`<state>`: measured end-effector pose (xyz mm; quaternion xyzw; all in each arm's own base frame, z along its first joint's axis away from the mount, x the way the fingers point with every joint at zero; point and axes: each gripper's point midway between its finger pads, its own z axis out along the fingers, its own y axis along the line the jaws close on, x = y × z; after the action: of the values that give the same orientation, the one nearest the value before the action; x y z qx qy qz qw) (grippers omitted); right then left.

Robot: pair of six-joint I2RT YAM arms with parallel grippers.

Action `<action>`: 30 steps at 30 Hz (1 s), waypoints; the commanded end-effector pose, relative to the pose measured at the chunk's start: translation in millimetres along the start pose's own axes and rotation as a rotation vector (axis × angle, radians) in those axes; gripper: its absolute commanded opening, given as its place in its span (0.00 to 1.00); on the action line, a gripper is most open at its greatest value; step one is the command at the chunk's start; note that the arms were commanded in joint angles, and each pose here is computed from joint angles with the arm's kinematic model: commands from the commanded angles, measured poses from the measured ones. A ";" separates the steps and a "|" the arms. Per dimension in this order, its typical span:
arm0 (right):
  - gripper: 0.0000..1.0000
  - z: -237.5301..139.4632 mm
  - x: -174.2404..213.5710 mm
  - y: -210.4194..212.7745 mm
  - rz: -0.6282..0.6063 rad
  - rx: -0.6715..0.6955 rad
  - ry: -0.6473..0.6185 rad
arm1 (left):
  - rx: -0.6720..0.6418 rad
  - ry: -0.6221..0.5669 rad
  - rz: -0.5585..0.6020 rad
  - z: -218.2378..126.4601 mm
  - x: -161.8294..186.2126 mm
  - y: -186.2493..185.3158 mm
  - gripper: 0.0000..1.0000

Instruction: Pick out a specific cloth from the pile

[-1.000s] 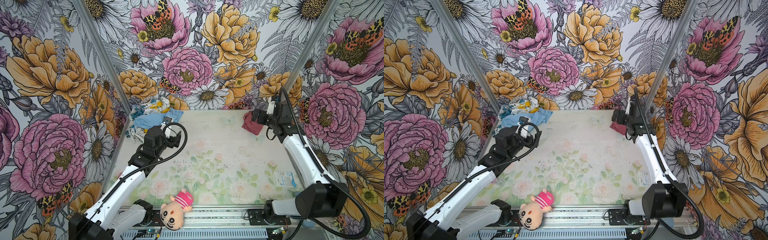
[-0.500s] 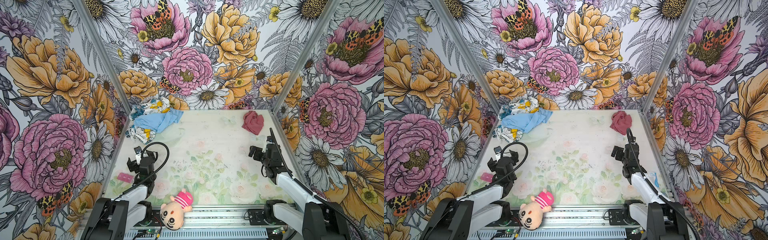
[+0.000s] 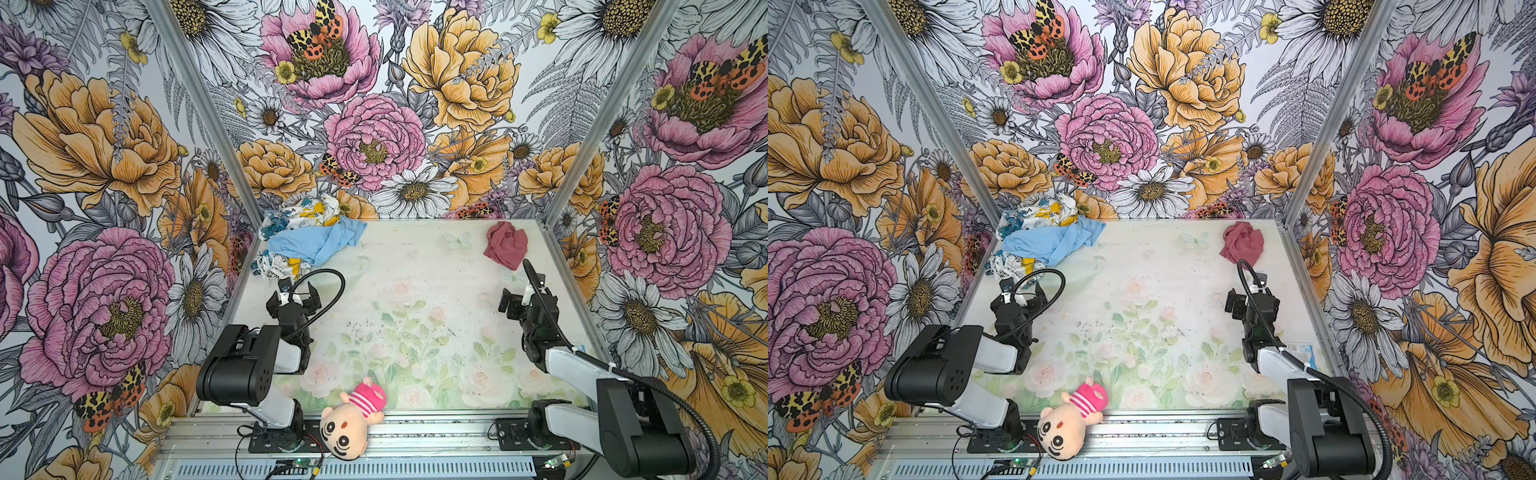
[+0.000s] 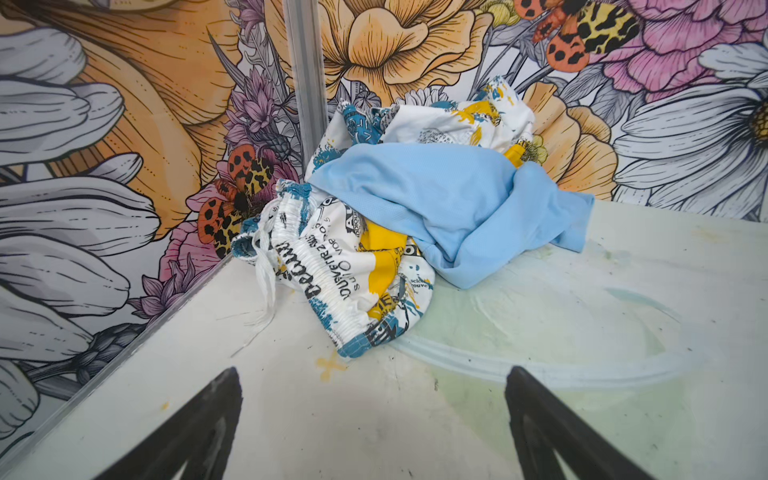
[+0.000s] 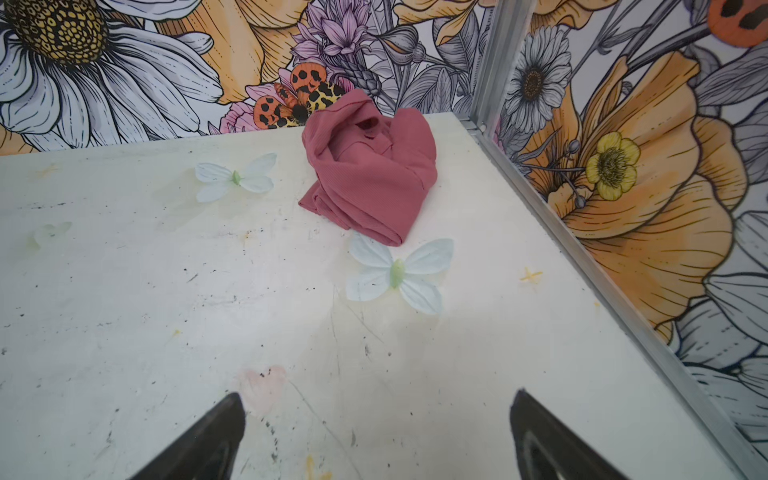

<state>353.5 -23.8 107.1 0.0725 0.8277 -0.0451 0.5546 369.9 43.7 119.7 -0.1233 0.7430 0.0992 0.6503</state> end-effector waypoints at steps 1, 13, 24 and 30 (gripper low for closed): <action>0.99 6.1 -39.1 12.9 -0.030 -0.048 -0.147 | 0.044 -0.034 0.004 6.5 -17.5 -13.8 0.99; 0.99 33.3 -22.3 22.0 -0.096 -0.085 -0.152 | 0.050 0.001 0.020 16.2 -15.9 -18.4 0.99; 1.00 41.2 -23.7 11.2 -0.045 -0.075 -0.127 | 0.048 0.015 0.020 19.2 -15.3 -18.6 0.99; 0.99 27.6 -24.7 5.7 -0.029 -0.053 -0.199 | 0.051 0.025 0.010 21.7 -15.0 -16.8 0.99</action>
<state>391.3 -21.2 107.0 0.0254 0.7926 -0.0362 0.6082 393.0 36.9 123.4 -0.1071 0.7595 0.0944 0.6346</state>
